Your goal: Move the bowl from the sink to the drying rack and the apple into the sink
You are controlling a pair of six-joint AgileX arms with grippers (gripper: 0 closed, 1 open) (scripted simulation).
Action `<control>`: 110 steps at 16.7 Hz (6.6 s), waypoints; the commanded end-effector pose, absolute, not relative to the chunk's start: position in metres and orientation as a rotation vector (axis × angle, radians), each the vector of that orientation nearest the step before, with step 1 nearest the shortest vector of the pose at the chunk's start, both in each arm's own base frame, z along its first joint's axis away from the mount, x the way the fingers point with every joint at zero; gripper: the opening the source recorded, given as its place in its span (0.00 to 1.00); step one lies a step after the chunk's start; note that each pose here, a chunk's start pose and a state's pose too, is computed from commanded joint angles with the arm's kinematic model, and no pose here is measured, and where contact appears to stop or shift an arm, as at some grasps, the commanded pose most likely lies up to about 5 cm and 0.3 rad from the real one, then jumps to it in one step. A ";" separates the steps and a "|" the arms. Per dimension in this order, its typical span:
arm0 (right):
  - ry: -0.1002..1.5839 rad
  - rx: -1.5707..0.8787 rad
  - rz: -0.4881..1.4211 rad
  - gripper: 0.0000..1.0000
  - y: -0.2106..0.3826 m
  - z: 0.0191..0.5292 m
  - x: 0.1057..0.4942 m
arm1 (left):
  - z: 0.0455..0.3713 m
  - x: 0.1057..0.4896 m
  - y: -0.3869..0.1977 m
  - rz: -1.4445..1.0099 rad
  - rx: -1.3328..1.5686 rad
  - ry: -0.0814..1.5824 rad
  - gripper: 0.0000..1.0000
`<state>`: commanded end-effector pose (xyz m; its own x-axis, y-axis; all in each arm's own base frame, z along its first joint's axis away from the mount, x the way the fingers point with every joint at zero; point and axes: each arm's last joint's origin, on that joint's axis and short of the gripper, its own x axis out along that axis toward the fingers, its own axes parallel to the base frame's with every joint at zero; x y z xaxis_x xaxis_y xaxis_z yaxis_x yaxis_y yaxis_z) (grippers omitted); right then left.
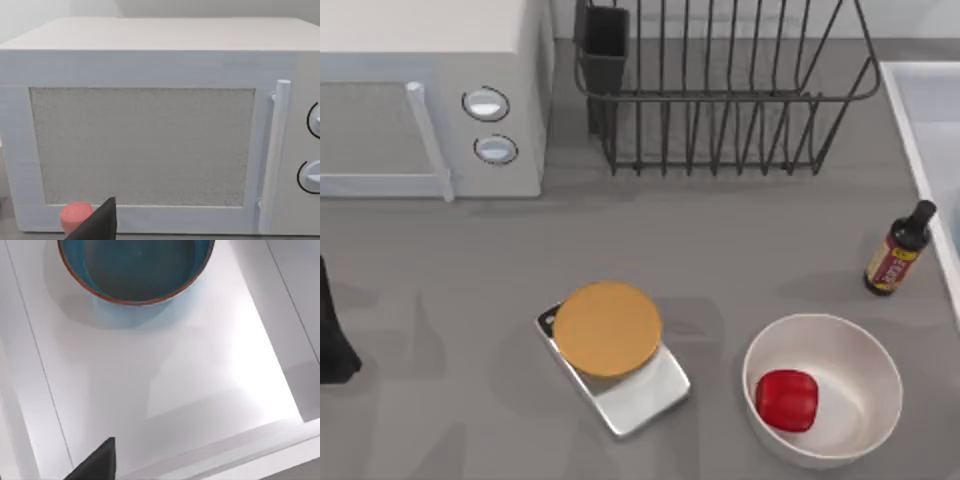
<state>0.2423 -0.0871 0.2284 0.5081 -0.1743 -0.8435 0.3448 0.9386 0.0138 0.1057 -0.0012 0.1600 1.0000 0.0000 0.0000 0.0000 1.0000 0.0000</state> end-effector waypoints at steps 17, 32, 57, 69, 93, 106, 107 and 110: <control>1.507 0.112 -0.095 1.00 -0.195 0.143 0.449 | 0.160 0.106 -0.001 0.000 0.000 0.000 1.00; 1.470 0.008 -0.010 1.00 -0.186 0.135 0.477 | 0.160 0.106 -0.001 0.000 0.000 0.000 1.00; 1.471 0.007 -0.008 0.02 -0.185 0.048 0.485 | 0.160 0.106 -0.001 0.000 0.000 0.000 1.00; 1.473 0.003 -0.001 0.00 -0.187 0.062 0.479 | 0.160 0.106 -0.001 0.000 0.000 0.000 1.00; 1.465 0.002 -0.007 0.00 -0.180 0.351 0.187 | 0.160 0.106 -0.001 0.000 0.000 0.000 1.00; 0.931 -0.486 -0.197 0.00 -0.039 0.363 0.332 | 0.160 0.106 -0.001 0.000 0.000 0.000 1.00; 0.838 -0.493 -0.203 0.00 -0.014 0.367 0.341 | 0.160 0.106 -0.001 0.000 0.000 0.000 1.00; 0.558 -0.450 -0.191 0.00 0.068 0.380 0.354 | 0.160 0.106 -0.001 0.000 0.000 0.000 1.00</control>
